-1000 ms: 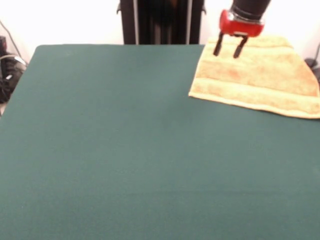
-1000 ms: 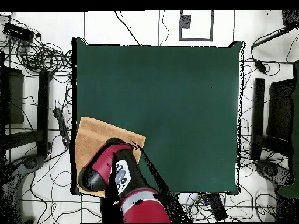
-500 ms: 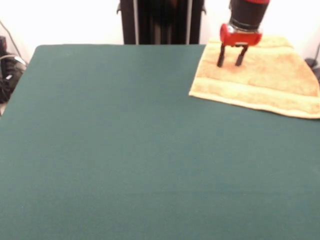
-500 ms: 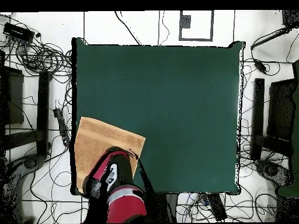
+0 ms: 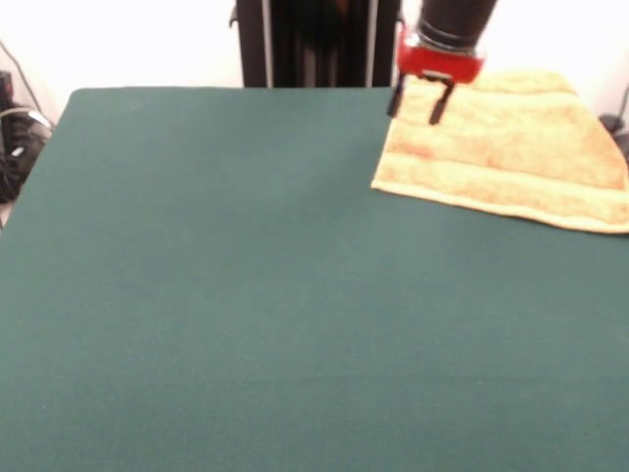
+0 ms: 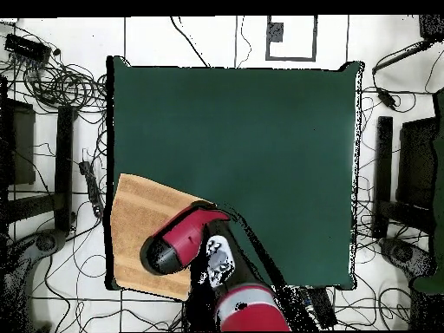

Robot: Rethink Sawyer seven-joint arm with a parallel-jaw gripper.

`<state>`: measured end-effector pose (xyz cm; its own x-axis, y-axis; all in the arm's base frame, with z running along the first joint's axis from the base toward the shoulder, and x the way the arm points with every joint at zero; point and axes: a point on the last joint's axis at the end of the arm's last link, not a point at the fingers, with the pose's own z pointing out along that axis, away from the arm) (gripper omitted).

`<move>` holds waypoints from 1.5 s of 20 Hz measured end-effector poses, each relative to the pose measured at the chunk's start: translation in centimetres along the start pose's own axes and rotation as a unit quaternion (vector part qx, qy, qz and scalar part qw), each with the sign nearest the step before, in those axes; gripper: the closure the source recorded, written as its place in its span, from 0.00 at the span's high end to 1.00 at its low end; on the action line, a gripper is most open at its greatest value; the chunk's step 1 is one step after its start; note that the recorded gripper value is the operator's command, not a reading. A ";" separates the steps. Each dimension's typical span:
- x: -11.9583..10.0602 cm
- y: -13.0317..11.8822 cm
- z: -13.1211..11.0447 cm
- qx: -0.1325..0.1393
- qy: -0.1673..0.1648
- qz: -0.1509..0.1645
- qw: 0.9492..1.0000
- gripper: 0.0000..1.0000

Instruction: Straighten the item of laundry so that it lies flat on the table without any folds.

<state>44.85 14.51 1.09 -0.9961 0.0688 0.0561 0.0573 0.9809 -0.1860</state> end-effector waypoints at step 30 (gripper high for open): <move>-1.0 -2.2 4.5 0.003 0.019 -0.038 0.999 1.00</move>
<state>45.37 11.51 -2.94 -0.9942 0.0019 0.1076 -0.0182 0.9825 -0.1856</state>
